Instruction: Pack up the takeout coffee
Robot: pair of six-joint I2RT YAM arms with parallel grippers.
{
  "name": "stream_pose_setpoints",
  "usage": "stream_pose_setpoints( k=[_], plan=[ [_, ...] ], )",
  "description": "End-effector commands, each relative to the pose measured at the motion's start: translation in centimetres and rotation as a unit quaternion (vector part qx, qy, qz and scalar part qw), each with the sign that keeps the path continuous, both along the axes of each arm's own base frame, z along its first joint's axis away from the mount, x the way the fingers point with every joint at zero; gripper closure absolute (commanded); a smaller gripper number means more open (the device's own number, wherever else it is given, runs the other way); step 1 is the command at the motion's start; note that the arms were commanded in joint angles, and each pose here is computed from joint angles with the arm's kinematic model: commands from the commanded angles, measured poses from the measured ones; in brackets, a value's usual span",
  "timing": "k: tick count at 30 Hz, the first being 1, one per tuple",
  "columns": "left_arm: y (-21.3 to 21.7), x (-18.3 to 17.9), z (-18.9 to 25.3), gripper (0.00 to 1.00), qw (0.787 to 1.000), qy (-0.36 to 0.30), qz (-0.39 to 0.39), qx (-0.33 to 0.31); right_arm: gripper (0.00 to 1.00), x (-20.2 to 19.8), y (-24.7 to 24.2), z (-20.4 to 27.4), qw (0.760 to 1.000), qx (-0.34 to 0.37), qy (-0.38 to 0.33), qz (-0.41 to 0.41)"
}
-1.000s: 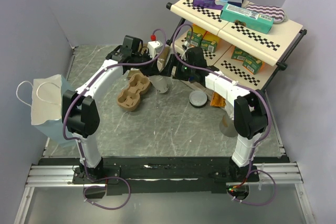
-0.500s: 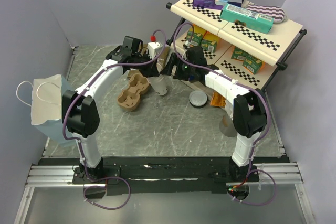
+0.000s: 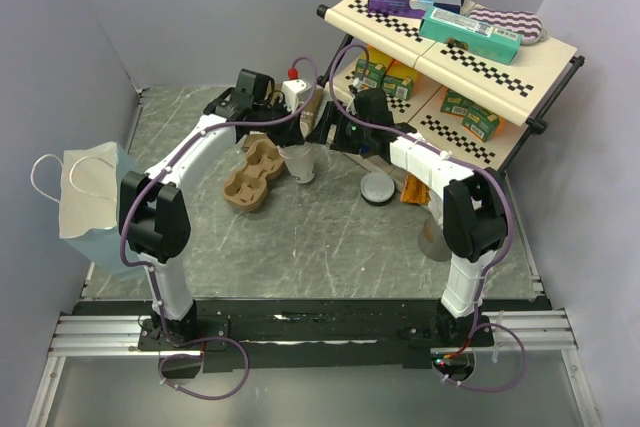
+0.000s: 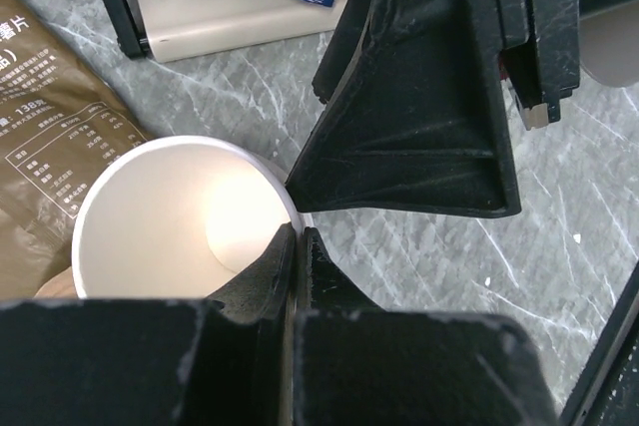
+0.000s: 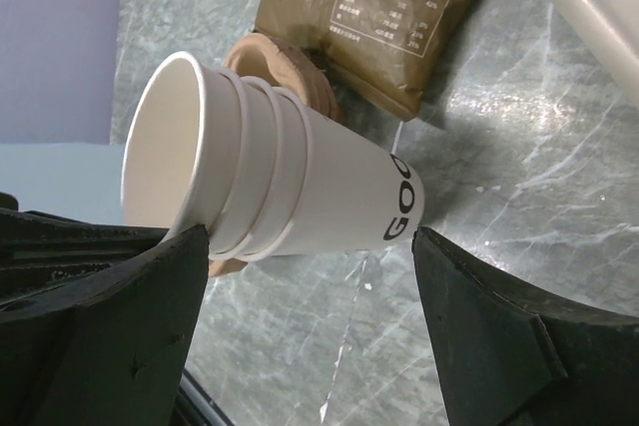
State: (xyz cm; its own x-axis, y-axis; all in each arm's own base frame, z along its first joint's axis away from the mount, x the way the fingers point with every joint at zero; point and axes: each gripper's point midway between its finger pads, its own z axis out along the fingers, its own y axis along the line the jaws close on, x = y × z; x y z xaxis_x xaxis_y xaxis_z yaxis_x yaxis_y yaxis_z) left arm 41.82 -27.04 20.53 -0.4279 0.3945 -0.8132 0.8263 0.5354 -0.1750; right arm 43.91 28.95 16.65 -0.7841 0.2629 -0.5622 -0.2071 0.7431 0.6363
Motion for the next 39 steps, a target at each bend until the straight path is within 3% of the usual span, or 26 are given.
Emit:
stream_pose_setpoints(
  k=[1, 15, 26, 39],
  plan=[
    [-1.6, 0.1, 8.0, 0.99, 0.992, -0.102, -0.017, -0.068, 0.13, 1.8, -2.7, -2.8, 0.997, -0.064, 0.001, -0.036],
    [-1.5, -0.1, 9.1, 0.99, 0.99, -0.122, -0.009, -0.071, 0.13, 1.5, -3.3, -3.0, 0.996, -0.078, -0.009, -0.034],
    [-1.1, -0.4, 6.8, 0.99, 0.991, -0.125, -0.01, -0.053, 0.09, 0.0, -0.9, 4.7, 0.995, 0.071, -0.06, 0.039],
    [-1.3, -0.7, 5.9, 0.99, 0.993, -0.108, -0.018, -0.053, 0.07, -1.7, 0.7, 5.4, 0.986, 0.14, -0.043, 0.083]
  ],
)
